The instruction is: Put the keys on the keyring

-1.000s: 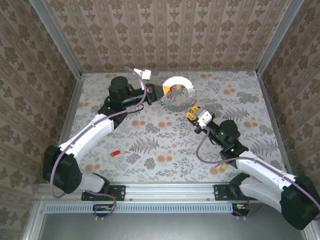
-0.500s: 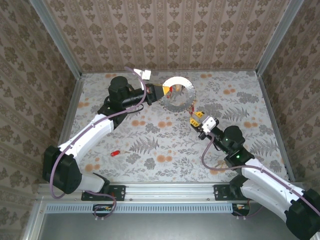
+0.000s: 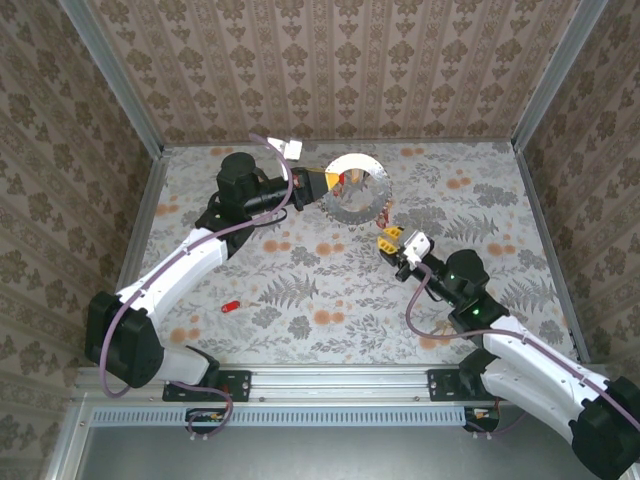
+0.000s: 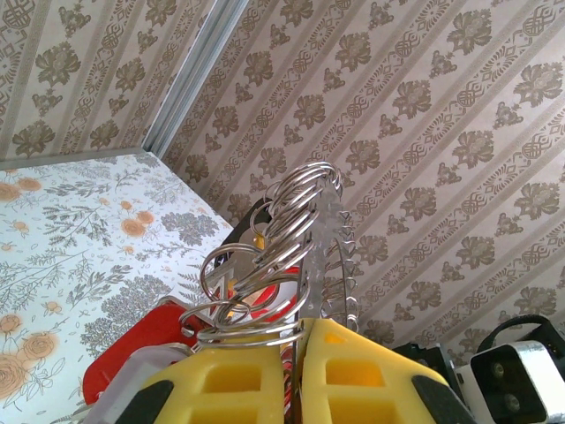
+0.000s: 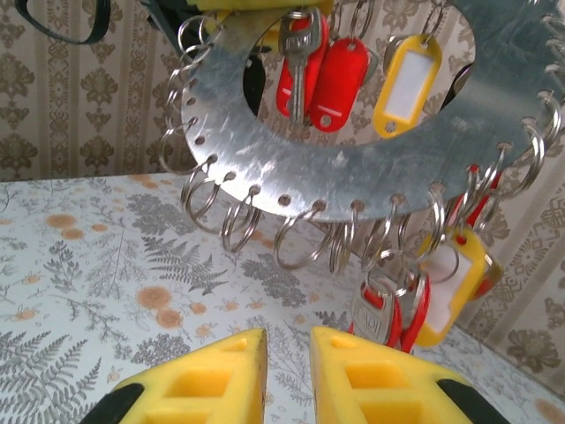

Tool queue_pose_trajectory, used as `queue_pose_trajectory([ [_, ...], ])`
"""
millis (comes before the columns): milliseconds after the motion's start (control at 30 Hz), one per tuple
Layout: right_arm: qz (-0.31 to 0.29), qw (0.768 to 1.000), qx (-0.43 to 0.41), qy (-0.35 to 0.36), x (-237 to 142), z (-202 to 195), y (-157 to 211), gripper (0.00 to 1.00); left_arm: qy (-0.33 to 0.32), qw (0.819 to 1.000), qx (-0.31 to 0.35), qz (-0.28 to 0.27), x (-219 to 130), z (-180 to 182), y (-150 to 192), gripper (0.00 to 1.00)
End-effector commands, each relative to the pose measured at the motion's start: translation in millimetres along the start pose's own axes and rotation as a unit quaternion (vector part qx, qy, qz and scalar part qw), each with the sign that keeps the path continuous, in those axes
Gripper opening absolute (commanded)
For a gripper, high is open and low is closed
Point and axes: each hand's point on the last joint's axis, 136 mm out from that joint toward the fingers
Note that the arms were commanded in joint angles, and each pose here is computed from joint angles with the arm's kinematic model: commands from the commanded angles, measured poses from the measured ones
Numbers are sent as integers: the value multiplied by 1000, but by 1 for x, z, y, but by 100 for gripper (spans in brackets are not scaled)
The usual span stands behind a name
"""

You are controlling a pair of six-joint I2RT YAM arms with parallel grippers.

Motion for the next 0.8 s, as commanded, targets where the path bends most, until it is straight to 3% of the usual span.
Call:
queue_pose_trajectory([
  [0, -56, 998, -2, 17, 3, -14, -37, 23, 32, 998, 46, -27, -7, -33, -19, 0],
  [767, -49, 997, -13, 51, 17, -29, -36, 22, 34, 998, 41, -27, -7, -34, -18, 0],
])
Point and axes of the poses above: each hand's point on the last joint's axis, 136 mm out from that joint toward the fingers, its own x axis out along the fingers, its own z axis along the line the jaws close on, y = z × x, and after that the axes turned 10 degrees about -x, right-handed
